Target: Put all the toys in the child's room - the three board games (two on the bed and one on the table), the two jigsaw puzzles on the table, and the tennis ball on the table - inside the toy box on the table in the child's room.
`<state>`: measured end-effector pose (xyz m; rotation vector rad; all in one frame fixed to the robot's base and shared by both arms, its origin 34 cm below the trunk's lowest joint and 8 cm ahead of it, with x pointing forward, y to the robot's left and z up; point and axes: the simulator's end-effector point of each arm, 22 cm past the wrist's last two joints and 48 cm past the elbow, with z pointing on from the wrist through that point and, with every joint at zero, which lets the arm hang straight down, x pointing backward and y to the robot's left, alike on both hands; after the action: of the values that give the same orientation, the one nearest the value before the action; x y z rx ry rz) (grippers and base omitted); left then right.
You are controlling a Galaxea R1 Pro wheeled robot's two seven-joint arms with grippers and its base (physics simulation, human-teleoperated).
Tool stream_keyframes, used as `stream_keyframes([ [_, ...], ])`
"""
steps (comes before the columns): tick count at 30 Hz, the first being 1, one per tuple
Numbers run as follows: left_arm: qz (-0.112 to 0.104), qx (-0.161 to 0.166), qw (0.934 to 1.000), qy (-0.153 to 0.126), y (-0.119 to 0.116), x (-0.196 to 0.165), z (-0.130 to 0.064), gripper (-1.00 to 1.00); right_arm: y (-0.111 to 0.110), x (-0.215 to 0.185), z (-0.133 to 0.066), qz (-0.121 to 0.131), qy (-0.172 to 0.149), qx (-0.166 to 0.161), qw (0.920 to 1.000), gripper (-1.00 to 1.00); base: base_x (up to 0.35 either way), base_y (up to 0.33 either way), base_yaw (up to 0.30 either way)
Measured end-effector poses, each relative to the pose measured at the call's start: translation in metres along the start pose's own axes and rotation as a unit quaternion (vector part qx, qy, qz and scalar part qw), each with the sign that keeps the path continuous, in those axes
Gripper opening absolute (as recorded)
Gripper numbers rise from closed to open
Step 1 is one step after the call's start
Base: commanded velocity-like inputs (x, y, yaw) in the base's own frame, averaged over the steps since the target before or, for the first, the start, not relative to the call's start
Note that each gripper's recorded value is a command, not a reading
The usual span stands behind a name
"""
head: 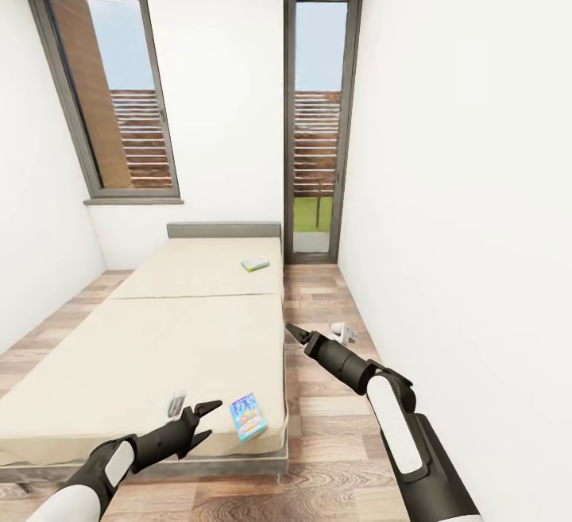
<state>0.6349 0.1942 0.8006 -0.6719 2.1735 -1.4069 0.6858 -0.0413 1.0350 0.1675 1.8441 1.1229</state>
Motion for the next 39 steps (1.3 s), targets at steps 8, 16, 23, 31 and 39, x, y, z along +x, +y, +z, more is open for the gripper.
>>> stream_keyframes([
  [8, 0.004, 0.006, 0.9999, -0.012, 0.012, -0.019, -0.016, 1.00, -0.010, 0.005, 0.002, 0.001, -0.002, 0.001, 1.0000, 1.00, 0.000, 0.000, 0.000],
  [16, 0.007, 0.020, 0.9996, -0.018, 0.019, -0.027, -0.021, 1.00, -0.018, 0.011, 0.004, 0.001, -0.002, 0.001, 1.0000, 1.00, 0.000, 0.000, 0.000],
  [23, 0.009, 0.049, 0.9986, -0.019, 0.016, -0.027, -0.020, 1.00, -0.027, 0.017, 0.005, 0.002, -0.003, 0.002, 1.0000, 1.00, 0.000, 0.000, 0.000],
  [31, 0.012, 0.057, 0.9980, -0.024, 0.025, -0.034, -0.024, 1.00, -0.037, 0.023, 0.007, 0.003, -0.004, 0.003, 1.0000, 1.00, 0.000, 0.000, 0.000],
  [39, 0.015, 0.064, 0.9975, -0.028, 0.035, -0.037, -0.026, 1.00, -0.047, 0.031, 0.008, 0.003, -0.004, 0.003, 1.0000, 1.00, 0.000, 0.000, 0.000],
])
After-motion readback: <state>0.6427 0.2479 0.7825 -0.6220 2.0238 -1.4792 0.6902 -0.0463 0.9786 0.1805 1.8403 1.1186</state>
